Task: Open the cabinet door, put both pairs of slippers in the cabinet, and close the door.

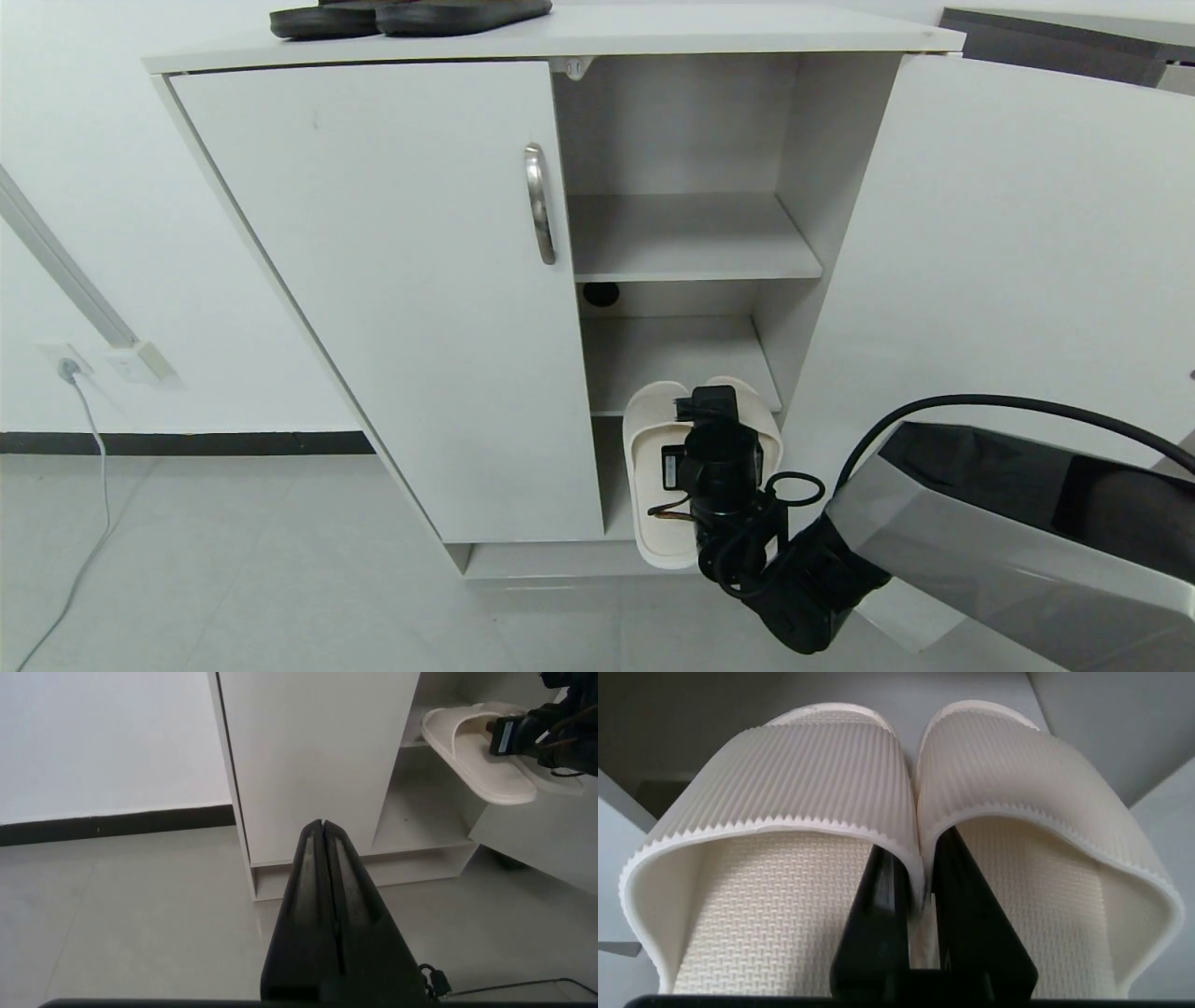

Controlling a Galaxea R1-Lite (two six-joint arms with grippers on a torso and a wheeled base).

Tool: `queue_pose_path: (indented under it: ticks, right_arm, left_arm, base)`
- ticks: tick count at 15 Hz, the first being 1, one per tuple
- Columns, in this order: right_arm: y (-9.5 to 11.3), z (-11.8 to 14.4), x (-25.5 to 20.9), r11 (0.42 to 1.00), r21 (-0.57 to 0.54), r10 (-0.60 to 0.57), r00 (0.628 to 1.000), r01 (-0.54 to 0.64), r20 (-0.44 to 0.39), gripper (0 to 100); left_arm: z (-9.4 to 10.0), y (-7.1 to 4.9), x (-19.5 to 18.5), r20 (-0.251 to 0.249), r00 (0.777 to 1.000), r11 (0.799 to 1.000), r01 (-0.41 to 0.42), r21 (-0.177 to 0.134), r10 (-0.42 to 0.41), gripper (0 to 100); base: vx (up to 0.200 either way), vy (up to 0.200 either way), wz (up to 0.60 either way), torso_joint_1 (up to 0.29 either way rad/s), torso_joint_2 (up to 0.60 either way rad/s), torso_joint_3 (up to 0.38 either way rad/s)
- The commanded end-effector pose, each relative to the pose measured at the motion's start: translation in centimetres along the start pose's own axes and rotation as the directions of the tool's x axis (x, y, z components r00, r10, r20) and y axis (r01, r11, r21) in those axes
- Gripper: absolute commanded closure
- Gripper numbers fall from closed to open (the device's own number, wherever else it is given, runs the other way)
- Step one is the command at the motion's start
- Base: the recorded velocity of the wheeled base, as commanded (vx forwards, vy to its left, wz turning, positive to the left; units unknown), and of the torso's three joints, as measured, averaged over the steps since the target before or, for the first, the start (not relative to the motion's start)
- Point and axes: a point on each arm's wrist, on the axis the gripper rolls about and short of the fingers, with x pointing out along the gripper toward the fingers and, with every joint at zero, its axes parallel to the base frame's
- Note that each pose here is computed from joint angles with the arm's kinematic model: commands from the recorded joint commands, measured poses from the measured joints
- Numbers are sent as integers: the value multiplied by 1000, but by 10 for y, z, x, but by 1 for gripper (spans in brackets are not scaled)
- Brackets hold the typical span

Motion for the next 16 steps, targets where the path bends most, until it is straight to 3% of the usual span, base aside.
queue_pose_path:
  ticks: [1, 5, 13, 16]
  right_arm:
    - [-1, -10, 3, 1000, -2, -7, 1000, 7, -16, 100]
    - [-4, -10, 7, 1000, 0, -16, 1000, 16, -16, 100]
    - [-4, -10, 7, 1000, 29, 2, 1000, -2, -5, 100]
    - [-6, -24, 9, 1000, 8, 30, 999, -29, -35, 100]
  left_arm:
    - [0, 0, 0, -1, 1000, 1000, 0, -2, 0, 100]
    - [0, 0, 0, 1, 1000, 1000, 0, -3, 0, 100]
    - [0, 0, 0, 1, 1000, 1000, -1, -5, 1, 100]
    - [0, 0, 0, -1, 1000, 1000, -7, -5, 7, 100]
  base:
    - [0, 0, 0, 0, 0, 0]
    - [0, 0, 0, 0, 0, 0]
    - [200, 0, 0, 1, 1, 2]
    - [0, 0, 0, 0, 0, 0]
